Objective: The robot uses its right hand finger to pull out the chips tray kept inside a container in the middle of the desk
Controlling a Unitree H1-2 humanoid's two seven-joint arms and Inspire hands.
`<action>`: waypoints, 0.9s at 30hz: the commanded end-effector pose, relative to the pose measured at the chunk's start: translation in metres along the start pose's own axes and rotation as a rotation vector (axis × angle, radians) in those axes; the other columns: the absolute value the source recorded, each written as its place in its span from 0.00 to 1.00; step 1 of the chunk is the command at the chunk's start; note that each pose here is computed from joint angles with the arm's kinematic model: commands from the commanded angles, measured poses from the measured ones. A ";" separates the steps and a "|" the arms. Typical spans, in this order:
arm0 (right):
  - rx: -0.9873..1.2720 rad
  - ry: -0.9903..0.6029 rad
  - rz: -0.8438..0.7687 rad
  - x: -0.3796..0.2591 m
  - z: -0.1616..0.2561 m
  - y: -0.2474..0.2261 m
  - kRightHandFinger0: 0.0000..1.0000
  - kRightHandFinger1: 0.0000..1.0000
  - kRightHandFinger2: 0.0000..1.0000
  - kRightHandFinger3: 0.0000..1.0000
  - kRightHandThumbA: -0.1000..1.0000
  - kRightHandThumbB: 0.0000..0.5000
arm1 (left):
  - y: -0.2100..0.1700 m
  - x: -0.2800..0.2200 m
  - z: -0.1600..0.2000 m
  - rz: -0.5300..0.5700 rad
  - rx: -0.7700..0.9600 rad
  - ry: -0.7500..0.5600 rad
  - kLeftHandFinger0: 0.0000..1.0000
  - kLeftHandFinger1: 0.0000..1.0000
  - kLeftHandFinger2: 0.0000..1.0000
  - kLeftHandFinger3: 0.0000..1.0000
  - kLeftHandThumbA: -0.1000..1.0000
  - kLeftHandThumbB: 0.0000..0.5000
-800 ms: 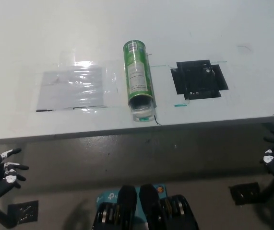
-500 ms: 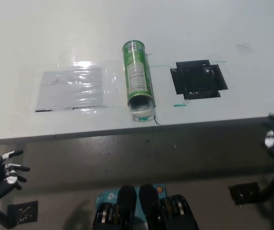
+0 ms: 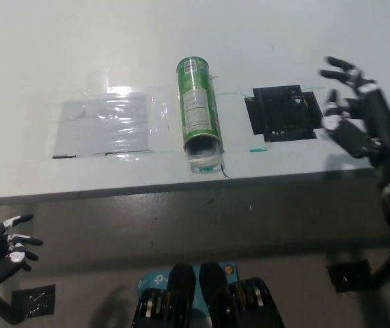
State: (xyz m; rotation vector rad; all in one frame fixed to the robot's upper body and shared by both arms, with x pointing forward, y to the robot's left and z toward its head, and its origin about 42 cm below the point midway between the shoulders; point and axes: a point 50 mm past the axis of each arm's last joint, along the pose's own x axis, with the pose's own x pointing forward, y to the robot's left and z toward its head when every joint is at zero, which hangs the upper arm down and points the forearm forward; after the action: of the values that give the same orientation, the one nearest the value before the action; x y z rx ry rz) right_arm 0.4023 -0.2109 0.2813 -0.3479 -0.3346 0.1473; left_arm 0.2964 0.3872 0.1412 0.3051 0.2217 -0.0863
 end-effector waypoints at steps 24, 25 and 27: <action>-0.216 -0.121 0.348 0.048 0.000 0.066 0.04 0.08 0.82 0.81 0.00 0.32 | 0.018 0.006 0.035 -0.005 0.052 -0.074 0.47 0.51 0.63 0.88 0.00 0.10; -0.220 -0.121 0.354 0.047 -0.001 0.067 0.01 0.06 0.82 0.81 0.00 0.32 | 0.018 0.006 0.035 -0.006 0.054 -0.075 0.47 0.52 0.63 0.89 0.00 0.10; -0.220 -0.126 0.355 0.048 -0.004 0.070 0.01 0.06 0.81 0.80 0.00 0.33 | 0.020 0.006 0.038 -0.007 0.065 -0.076 0.47 0.52 0.63 0.89 0.00 0.09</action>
State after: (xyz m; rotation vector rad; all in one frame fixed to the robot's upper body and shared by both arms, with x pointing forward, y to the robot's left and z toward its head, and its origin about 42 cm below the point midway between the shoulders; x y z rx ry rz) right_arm 0.4350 -0.1500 0.2385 -0.5765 -0.2659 0.4371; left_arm 0.3063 0.3837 0.1569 0.3180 0.1865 -0.1089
